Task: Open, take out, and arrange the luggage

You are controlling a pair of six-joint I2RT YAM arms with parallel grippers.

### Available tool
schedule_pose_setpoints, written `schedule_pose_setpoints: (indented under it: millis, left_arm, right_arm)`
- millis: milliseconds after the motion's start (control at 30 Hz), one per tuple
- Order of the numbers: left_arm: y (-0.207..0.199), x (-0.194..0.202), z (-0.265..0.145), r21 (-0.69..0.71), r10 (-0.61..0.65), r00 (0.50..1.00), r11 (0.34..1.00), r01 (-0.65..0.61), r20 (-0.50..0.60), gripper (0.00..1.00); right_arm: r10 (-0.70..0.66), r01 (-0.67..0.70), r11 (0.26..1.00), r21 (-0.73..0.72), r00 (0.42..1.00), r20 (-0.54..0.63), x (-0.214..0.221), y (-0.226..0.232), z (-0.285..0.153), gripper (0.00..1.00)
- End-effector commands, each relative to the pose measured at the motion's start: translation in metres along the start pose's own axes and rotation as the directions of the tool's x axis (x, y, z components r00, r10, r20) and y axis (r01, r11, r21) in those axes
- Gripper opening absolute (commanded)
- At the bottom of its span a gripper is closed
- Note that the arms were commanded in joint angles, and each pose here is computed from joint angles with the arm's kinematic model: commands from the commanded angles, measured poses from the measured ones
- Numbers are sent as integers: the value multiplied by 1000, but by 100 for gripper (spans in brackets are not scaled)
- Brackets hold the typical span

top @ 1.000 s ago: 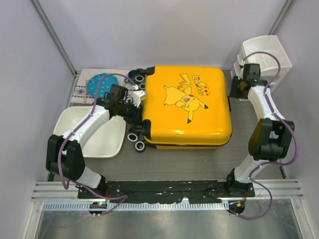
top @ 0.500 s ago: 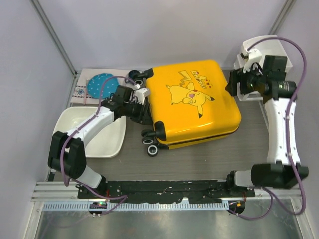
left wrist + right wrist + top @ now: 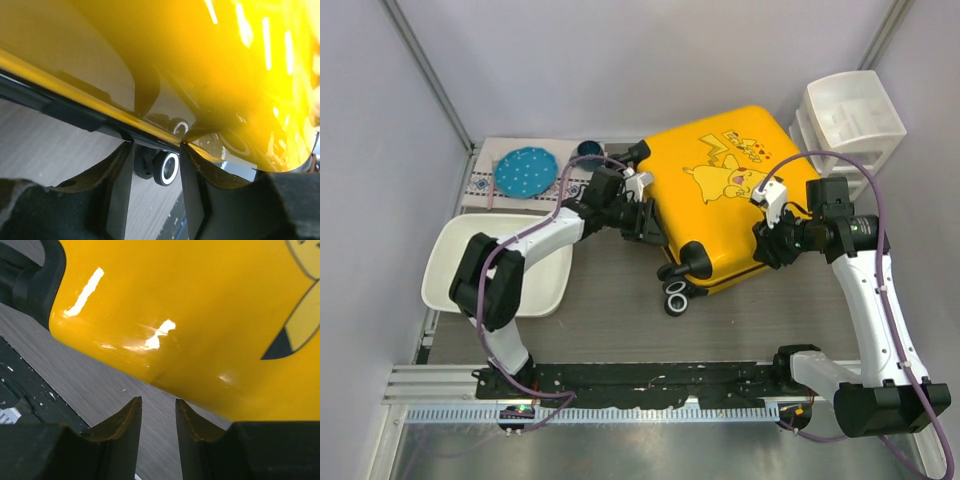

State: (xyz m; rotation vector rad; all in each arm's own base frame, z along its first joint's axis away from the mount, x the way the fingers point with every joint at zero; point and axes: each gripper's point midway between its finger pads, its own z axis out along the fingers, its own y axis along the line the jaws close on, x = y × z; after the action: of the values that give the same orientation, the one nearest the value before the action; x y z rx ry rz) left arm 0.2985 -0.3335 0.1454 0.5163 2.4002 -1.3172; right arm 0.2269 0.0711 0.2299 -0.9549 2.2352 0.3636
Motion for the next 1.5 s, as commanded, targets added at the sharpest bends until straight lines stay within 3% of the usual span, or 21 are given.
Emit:
schedule_pose_setpoints:
  millis: [0,100,167,267,300,367,433,500,567,600,633,700,733,800,1000,1200,1467]
  left_arm:
    - [-20,-86,-16,20,127,949,990,-139,288,47]
    - [-19,-80,-40,4,167,916,984,-181,364,51]
    - [-23,-66,-66,-34,240,866,967,-251,438,54]
    - [-1,-31,-87,-184,351,847,936,-301,400,62]
    - [-14,-30,-108,-221,396,804,918,-330,443,68]
    - [1,-7,-119,-305,448,788,889,-342,423,75]
    - [-23,0,-147,-330,534,691,845,-421,488,96]
    - [-21,17,-155,-356,573,641,820,-449,511,99]
    - [-21,30,-158,-352,556,671,831,-431,491,100]
    - [-21,34,-158,-344,544,688,838,-423,479,100]
    - [-19,46,-153,-312,528,727,848,-427,440,99]
    - [-30,66,-144,-209,525,741,850,-484,418,100]
    - [-33,64,-145,-202,523,726,849,-488,447,100]
    - [-22,75,-139,-195,499,749,865,-463,436,100]
    - [-6,87,-132,-215,521,735,852,-477,434,99]
    - [-7,87,-130,-191,473,745,878,-438,471,100]
    - [-3,88,-133,-215,476,724,877,-429,500,100]
  right_arm:
    - [-66,68,997,-39,997,49,-2,8,10,35]
    - [-31,32,999,-7,995,97,-12,-5,28,33]
    - [-5,4,1000,8,994,108,-14,-13,38,33]
    - [-2,-3,1000,31,990,142,-27,-25,46,35]
    - [-9,4,999,38,988,157,-33,-28,48,35]
    - [-39,32,999,39,985,170,-41,-29,50,39]
    - [-96,89,995,43,977,192,-54,-29,52,42]
    - [-191,187,981,43,965,177,-56,-25,49,50]
    - [-265,265,964,29,946,184,-68,-16,36,62]
    - [-313,324,945,-54,938,151,-56,2,28,66]
    - [-364,378,924,-62,916,167,-65,8,11,69]
    - [-387,408,900,-154,910,150,-57,35,-8,72]
    - [-434,464,874,-147,879,196,-69,44,-23,73]
    - [-492,536,828,-163,835,248,-81,67,-26,77]
    - [-643,687,702,-190,725,248,-106,108,28,82]
    - [-782,827,525,-203,563,267,-122,142,74,88]
    - [-841,845,420,-330,499,207,-116,153,117,88]
